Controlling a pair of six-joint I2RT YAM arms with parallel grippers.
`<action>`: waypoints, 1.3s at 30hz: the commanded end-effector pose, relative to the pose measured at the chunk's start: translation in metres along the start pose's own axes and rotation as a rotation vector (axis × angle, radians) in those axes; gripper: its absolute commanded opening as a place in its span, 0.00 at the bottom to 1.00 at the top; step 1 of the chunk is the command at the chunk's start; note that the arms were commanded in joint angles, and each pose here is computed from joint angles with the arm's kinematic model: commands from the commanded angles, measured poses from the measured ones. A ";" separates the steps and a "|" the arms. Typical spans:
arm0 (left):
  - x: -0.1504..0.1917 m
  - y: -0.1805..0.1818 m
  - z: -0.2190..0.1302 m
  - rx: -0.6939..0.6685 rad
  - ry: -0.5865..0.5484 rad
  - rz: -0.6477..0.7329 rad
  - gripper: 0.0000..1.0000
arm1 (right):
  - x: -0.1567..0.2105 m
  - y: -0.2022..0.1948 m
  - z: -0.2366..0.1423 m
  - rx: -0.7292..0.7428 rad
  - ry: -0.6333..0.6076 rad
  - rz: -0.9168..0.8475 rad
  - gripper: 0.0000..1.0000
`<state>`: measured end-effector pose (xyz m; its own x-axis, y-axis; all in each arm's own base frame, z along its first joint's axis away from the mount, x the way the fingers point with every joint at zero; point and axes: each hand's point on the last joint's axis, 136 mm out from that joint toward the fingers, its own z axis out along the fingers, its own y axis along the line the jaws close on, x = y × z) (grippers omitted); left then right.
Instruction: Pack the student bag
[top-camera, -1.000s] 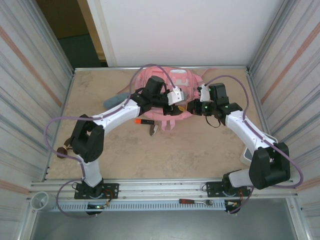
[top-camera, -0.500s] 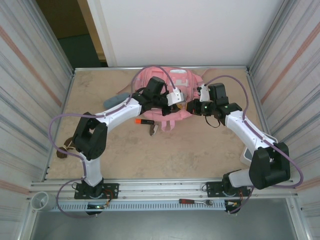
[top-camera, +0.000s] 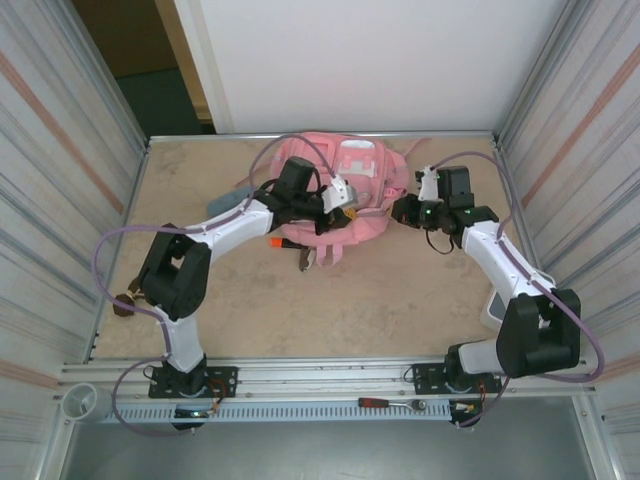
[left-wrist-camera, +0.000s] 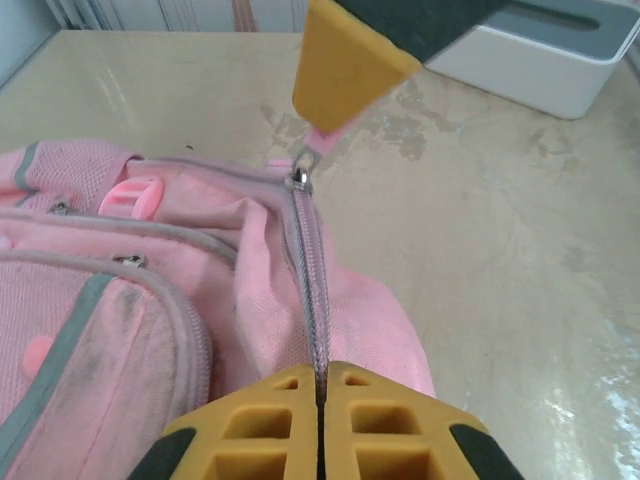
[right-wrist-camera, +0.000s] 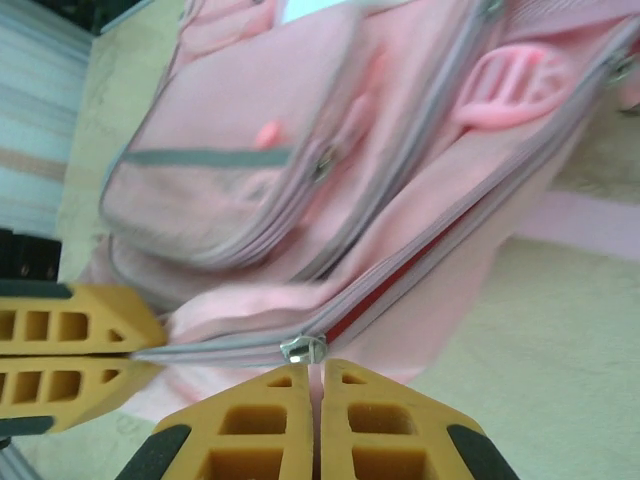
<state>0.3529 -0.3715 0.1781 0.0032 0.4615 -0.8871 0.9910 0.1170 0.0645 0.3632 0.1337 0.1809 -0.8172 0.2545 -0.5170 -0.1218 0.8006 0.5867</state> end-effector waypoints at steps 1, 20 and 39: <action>-0.033 0.019 -0.043 -0.055 -0.132 0.002 0.00 | -0.009 -0.029 0.000 0.101 -0.044 0.023 0.00; -0.015 0.019 -0.018 -0.108 0.026 0.030 0.49 | -0.011 0.025 0.004 -0.060 -0.063 -0.057 0.00; 0.015 0.001 0.047 -0.079 0.235 0.104 0.35 | -0.010 0.030 -0.004 -0.056 -0.087 -0.069 0.00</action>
<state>0.3531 -0.4104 0.1336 0.0533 0.6542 -0.7544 0.9799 0.1113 0.1658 0.3615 0.1505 0.1759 -0.8102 0.2399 -0.5349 -0.1461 0.8011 0.5805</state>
